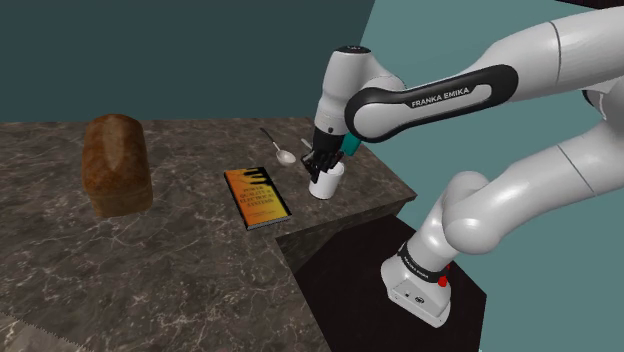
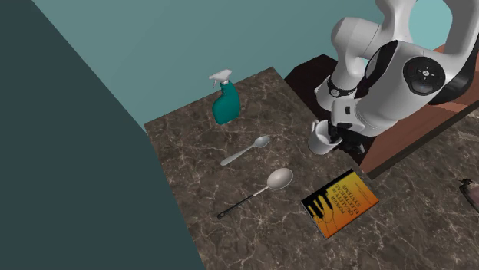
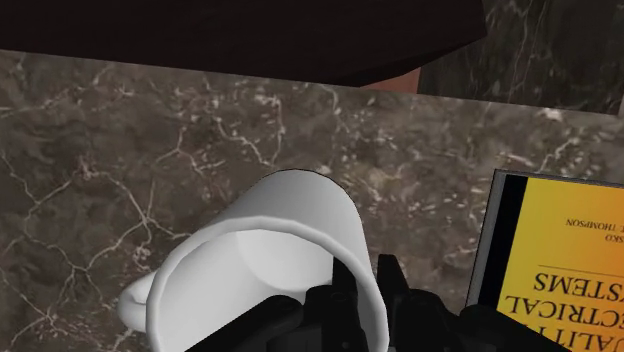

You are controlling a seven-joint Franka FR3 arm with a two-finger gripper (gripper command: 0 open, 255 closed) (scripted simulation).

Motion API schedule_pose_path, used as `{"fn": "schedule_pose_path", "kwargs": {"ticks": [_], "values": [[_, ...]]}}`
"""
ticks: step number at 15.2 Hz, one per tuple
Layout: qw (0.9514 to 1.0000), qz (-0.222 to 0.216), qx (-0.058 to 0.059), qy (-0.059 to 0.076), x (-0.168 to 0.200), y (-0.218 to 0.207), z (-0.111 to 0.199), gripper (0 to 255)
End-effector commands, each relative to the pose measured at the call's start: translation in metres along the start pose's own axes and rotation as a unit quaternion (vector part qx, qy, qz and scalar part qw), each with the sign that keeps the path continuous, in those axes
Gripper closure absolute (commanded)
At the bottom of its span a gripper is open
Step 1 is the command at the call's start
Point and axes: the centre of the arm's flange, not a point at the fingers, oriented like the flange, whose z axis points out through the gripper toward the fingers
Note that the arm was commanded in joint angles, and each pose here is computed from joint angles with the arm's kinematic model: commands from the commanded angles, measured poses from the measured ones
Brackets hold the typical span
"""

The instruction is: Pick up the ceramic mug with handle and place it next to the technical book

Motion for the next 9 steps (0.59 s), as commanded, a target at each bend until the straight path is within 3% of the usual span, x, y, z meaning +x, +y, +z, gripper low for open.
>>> {"fn": "schedule_pose_path", "kwargs": {"ticks": [1,9], "values": [[1.0000,0.000,0.000,0.000,0.0003,-0.0010,0.0106,255],[1.0000,0.000,0.000,0.000,0.0004,-0.0017,0.0204,255]]}}
